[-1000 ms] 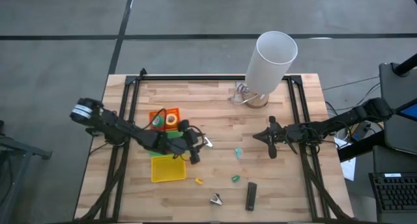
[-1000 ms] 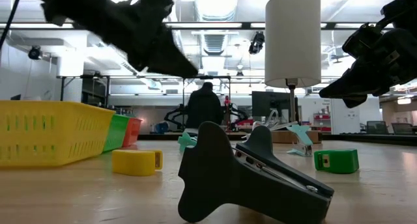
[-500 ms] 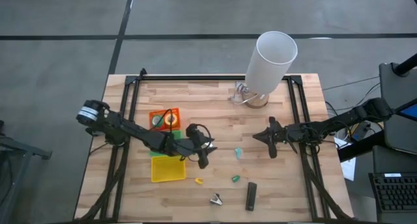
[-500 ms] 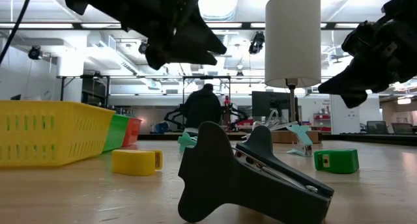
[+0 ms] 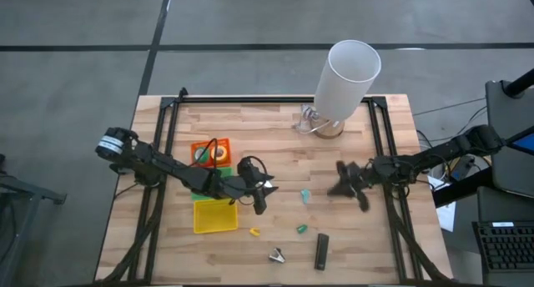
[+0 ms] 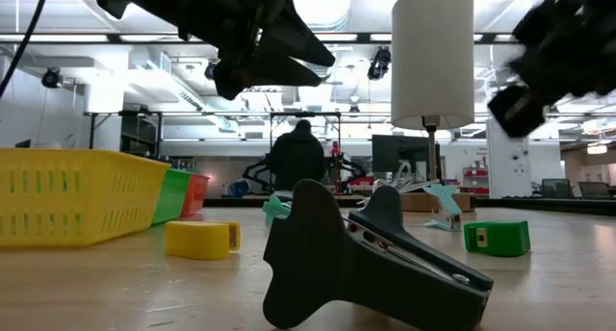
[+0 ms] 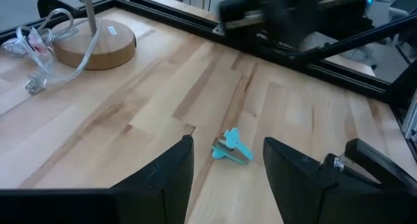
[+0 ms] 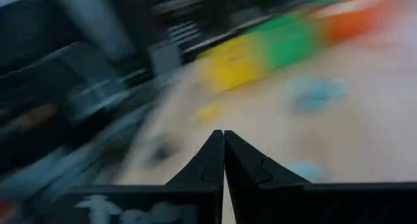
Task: Pick and place Stapler, Stapler remover, tape
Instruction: Put the black stapler into the green basket
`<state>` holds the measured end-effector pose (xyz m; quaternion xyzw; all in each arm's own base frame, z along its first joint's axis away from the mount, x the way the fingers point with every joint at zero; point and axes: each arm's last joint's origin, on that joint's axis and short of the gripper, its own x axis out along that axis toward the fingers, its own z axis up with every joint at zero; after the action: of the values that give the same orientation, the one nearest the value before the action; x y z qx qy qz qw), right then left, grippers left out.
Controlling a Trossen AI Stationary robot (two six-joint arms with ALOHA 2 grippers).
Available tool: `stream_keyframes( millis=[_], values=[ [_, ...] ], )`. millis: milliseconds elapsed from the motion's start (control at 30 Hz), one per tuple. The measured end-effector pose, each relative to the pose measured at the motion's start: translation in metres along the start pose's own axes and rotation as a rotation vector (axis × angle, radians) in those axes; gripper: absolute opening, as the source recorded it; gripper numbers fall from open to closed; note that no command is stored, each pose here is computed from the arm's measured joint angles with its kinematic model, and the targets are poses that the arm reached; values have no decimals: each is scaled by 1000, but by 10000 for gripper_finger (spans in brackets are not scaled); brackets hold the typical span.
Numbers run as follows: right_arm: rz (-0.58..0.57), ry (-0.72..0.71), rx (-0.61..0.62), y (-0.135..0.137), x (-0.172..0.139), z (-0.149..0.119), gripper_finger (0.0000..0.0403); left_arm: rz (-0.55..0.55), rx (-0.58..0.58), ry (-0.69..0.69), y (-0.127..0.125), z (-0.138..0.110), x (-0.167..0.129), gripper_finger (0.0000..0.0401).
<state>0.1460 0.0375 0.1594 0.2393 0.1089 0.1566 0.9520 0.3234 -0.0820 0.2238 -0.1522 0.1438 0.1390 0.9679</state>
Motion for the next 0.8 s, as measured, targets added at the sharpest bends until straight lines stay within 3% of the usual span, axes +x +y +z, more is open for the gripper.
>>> stream_keyframes(
  millis=[133, 300, 533, 800],
  values=[
    [189, 31, -102, 28, 10, 19, 9, -4, -16, -3, -1, 0, 0, 186],
    [181, 209, -262, 48, 26, 28, 28, -20, -36, 2, -2, 0, -1, 186],
    [209, 318, -341, 66, 56, 29, 123, -37, -42, 8, -5, -1, -2, 186],
    [260, 475, -499, 78, 95, 3, 225, -106, -51, 28, -11, -3, -5, 186]
  ],
)
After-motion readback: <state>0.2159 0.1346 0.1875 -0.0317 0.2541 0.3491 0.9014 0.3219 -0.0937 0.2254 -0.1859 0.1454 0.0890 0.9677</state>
